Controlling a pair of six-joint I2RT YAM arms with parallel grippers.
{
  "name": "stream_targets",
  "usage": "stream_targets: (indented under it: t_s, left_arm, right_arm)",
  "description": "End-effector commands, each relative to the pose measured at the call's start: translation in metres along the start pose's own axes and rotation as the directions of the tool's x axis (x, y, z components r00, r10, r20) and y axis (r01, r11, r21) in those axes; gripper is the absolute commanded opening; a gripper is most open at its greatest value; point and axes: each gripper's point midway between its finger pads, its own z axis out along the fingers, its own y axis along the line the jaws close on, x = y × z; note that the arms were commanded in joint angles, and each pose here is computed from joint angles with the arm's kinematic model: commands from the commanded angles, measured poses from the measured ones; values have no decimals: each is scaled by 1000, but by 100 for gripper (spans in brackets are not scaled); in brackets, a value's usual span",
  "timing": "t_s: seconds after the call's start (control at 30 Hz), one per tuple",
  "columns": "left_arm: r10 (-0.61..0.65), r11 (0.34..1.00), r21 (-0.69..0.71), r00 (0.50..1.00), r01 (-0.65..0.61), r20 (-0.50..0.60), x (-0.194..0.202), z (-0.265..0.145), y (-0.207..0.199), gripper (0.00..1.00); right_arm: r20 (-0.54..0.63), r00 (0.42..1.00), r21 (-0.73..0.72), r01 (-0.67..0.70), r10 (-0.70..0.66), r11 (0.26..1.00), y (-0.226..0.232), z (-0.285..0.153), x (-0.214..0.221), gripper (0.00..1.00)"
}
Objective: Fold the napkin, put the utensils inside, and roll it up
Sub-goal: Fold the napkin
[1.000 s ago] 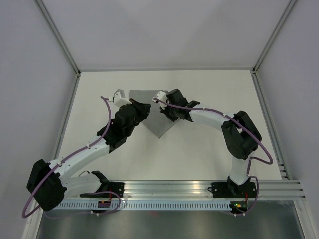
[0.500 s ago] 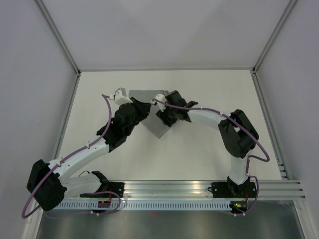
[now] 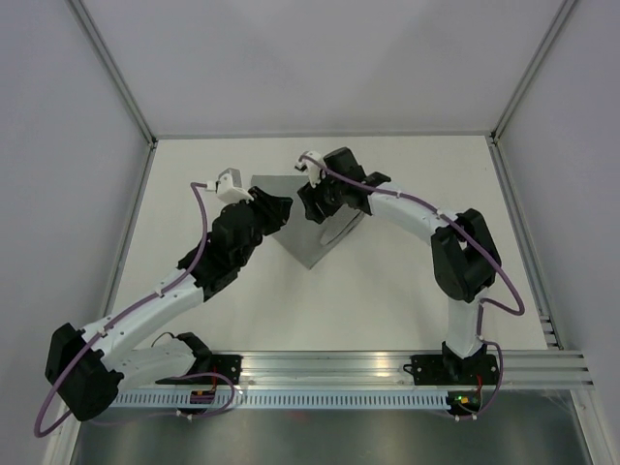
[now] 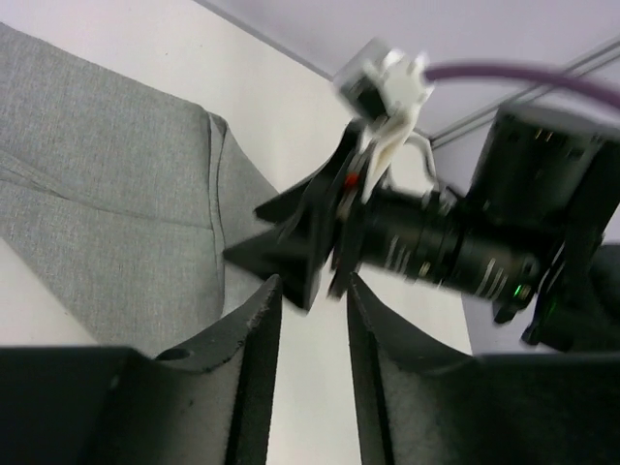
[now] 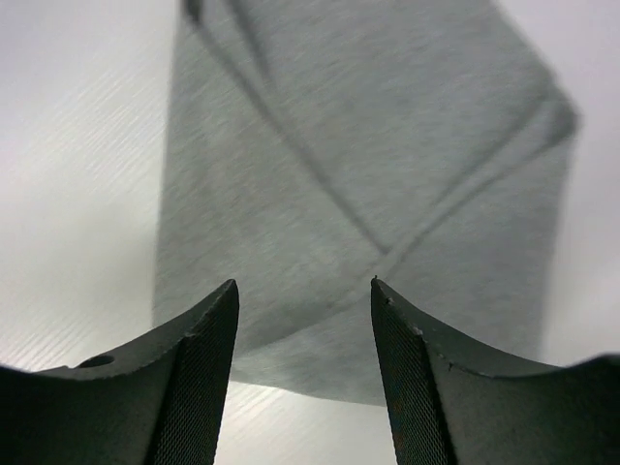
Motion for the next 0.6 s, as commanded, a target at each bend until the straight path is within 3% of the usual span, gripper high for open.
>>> stream_targets:
  t_s: [0.0,0.2,0.23,0.37,0.57]
  left_arm:
    - [107,992,65,994,-107,-6,-8,0,-18,40]
    - [274,960,97,952,-262,-134,21,27,-25,49]
    - [319,948,56,924,-314,-209,41,34,-7,51]
    - [389,913,2,870,-408,-301,63,54,12,56]
    - [457,871,87,734,-483,-501,125,73,33,62]
  right_arm:
    - [57,986,73,-162,158,984,-61,-20,-19,63]
    - [40,979,160,-203,200,966,-116,-36,-1,57]
    - [36,979,161,-205,201,966,-118,-36,2,57]
    - [16,976,158,-218,219,963,-126,-35,19,56]
    - [-11,975,139,-220,224,966,-127,-29,30,51]
